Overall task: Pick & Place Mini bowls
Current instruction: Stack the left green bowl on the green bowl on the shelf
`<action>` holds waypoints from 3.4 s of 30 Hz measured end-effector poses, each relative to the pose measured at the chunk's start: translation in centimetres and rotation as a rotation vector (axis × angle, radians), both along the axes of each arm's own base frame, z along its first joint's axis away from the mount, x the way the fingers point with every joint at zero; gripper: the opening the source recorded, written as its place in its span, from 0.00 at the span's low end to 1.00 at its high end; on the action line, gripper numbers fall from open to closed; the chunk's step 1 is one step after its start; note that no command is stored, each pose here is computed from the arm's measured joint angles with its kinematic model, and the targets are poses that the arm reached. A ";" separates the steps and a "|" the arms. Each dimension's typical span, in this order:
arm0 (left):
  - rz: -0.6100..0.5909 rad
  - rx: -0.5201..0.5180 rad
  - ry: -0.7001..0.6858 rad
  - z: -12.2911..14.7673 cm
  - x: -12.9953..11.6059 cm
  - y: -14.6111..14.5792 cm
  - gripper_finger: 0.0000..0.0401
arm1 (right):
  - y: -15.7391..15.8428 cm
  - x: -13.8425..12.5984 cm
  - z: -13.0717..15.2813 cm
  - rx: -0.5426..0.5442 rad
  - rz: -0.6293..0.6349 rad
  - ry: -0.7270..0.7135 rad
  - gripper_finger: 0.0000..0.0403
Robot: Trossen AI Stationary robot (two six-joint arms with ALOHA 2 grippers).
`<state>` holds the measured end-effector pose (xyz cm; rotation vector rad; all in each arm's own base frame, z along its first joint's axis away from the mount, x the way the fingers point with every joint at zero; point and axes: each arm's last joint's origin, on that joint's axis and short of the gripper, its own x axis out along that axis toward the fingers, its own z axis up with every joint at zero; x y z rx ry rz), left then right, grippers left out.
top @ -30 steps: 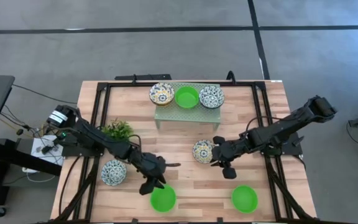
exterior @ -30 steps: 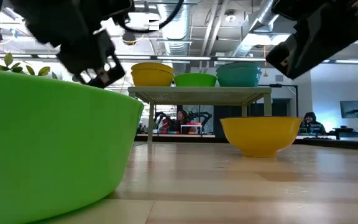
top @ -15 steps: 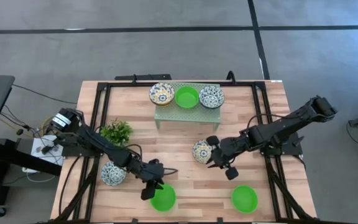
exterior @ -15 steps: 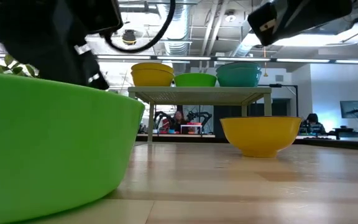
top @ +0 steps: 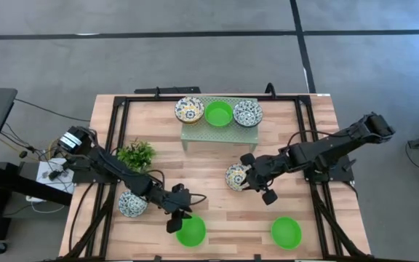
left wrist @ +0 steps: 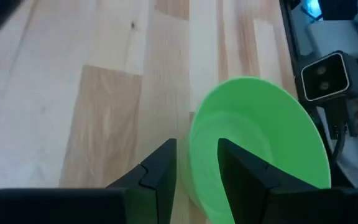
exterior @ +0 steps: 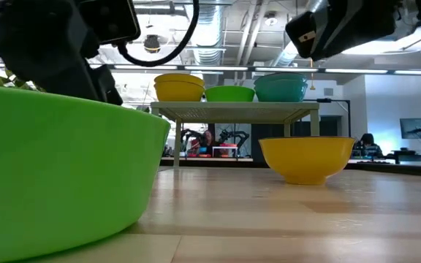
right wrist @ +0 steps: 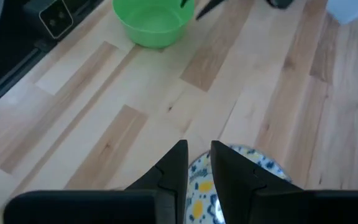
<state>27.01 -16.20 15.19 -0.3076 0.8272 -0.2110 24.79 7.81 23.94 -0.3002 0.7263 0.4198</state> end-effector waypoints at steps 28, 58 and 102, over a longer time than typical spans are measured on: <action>0.009 -0.013 0.073 -1.7 -1.4 -0.4 0.03 | -0.3 0.0 -0.1 0.057 -0.073 0.030 0.16; 0.740 0.425 -0.578 18.5 1.9 22.0 0.02 | 0.2 0.6 -0.6 0.313 -0.339 0.126 0.16; 0.804 0.359 -0.249 14.9 6.4 28.4 0.07 | 1.6 1.6 -3.2 0.309 -0.350 0.231 0.16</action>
